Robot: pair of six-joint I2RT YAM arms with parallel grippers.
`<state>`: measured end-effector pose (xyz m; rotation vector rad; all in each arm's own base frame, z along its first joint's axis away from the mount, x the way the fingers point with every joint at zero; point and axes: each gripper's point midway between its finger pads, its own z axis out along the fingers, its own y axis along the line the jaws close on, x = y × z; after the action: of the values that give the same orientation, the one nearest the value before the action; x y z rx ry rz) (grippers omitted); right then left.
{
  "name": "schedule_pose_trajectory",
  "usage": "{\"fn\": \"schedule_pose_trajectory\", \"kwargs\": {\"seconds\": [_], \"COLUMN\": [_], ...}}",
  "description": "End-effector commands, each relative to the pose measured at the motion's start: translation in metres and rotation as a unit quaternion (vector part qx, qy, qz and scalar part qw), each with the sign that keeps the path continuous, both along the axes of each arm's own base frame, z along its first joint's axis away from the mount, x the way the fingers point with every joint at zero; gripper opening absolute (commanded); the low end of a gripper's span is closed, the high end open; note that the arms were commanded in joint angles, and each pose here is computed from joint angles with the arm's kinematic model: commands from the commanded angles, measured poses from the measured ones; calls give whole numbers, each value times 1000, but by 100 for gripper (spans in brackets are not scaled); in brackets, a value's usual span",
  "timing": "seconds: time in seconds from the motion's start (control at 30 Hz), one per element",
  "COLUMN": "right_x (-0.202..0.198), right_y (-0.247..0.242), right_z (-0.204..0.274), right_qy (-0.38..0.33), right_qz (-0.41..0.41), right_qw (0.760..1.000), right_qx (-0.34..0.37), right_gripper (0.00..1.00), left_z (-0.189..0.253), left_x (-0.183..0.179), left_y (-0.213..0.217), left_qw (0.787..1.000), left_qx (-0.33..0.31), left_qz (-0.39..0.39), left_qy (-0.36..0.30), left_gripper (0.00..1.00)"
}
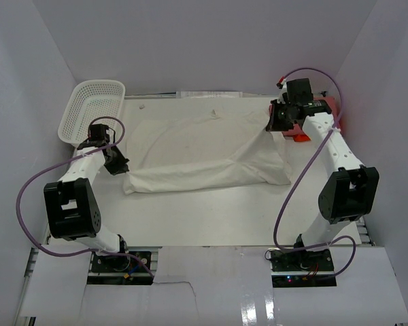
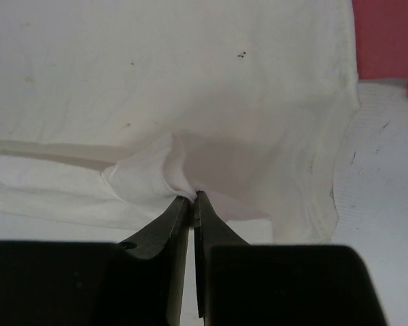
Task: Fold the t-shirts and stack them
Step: Fold the flattened tshirt in 1/3 of the way
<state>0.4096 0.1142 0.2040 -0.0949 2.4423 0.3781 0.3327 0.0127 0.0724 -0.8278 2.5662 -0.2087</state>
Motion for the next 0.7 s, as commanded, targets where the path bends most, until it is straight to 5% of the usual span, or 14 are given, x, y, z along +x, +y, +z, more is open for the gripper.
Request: {"fn": "schedule_pose_trajectory", "kwargs": {"seconds": [0.0, 0.1, 0.2, 0.27, 0.33, 0.37, 0.4, 0.43, 0.67], "right_x": [18, 23, 35, 44, 50, 49, 44, 40, -24], "right_y": [14, 23, 26, 19, 10, 8, 6, 3, -16], "right_z": [4, 0, -19, -23, -18, -15, -7, -6, -39], "right_qy": [-17, -10, 3, -6, -25, -33, -54, -60, -2], "right_qz": [29, 46, 52, 33, 10, 3, 1, -7, -22], "right_qw": [999, 998, 998, 999, 1000, 999, 999, 998, 999], "right_qx": [20, 33, 33, 18, 0, 0, 2, -3, -46], "right_gripper": [10, 15, 43, 55, 74, 75, 76, 84, 85], "left_z": [3, 1, 0, 3, 13, 20, 28, 44, 88], "left_x": [9, 10, 12, 17, 20, 23, 25, 26, 23], "left_y": [3, 3, 2, 2, 2, 5, 7, 9, -6], "left_qw": [1000, 1000, 1000, 1000, 999, 999, 998, 996, 984], "left_qx": [8, 9, 5, 5, 7, 14, 19, 28, 84], "left_qz": [-2, -4, -11, -13, -12, -9, -5, 1, -29], "left_qy": [-13, -13, -14, -19, -35, -47, -60, -84, -157], "left_gripper": [0, 0, 0, 29, 67, 93, 98, 98, 98]}}
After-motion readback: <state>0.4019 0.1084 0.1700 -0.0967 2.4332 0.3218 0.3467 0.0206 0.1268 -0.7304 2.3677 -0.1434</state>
